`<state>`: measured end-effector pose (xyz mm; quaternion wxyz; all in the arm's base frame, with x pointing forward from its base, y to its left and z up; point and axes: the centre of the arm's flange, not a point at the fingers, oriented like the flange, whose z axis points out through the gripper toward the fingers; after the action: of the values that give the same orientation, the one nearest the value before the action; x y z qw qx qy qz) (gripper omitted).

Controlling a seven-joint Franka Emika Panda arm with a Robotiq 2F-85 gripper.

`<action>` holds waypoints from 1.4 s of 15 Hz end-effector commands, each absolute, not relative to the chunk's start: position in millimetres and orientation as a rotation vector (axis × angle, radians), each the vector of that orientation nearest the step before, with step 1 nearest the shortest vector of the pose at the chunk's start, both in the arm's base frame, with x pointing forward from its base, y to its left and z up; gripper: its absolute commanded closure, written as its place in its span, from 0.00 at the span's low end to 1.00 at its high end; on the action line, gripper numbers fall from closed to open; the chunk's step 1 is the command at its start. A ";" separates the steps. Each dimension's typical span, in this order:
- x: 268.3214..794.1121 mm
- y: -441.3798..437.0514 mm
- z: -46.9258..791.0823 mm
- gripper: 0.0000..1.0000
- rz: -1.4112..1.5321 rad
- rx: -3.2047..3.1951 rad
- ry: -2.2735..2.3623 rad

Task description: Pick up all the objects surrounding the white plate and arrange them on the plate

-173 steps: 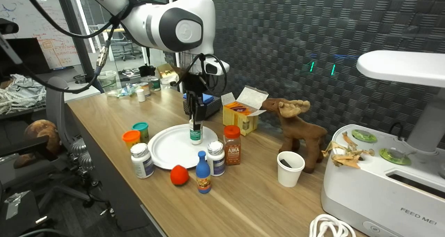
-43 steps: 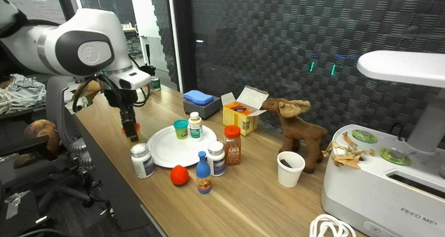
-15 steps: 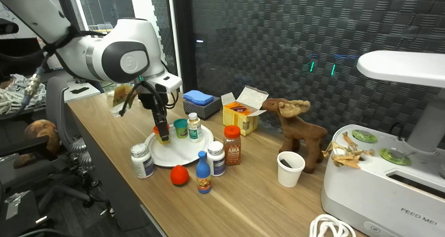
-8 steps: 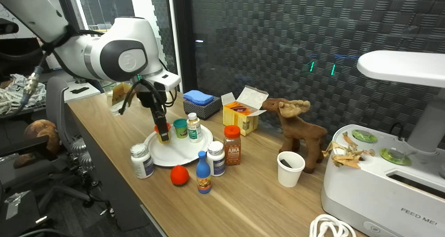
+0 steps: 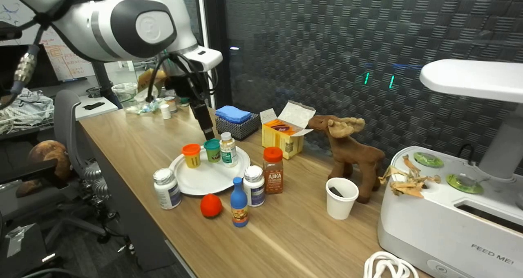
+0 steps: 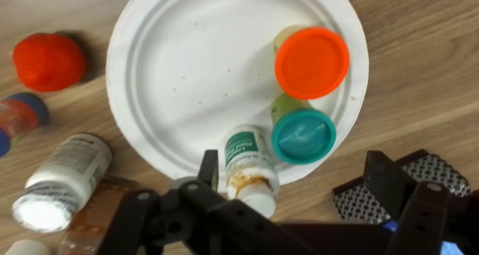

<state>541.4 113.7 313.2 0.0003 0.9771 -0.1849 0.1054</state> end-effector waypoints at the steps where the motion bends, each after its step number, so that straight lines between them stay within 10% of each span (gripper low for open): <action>1: 551.5 70.0 356.6 0.00 0.393 3.004 -0.662; 21: 607.0 -73.0 308.0 0.00 0.109 2.999 -0.726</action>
<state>597.5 -64.3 305.8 0.0460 0.9699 -0.2365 0.0347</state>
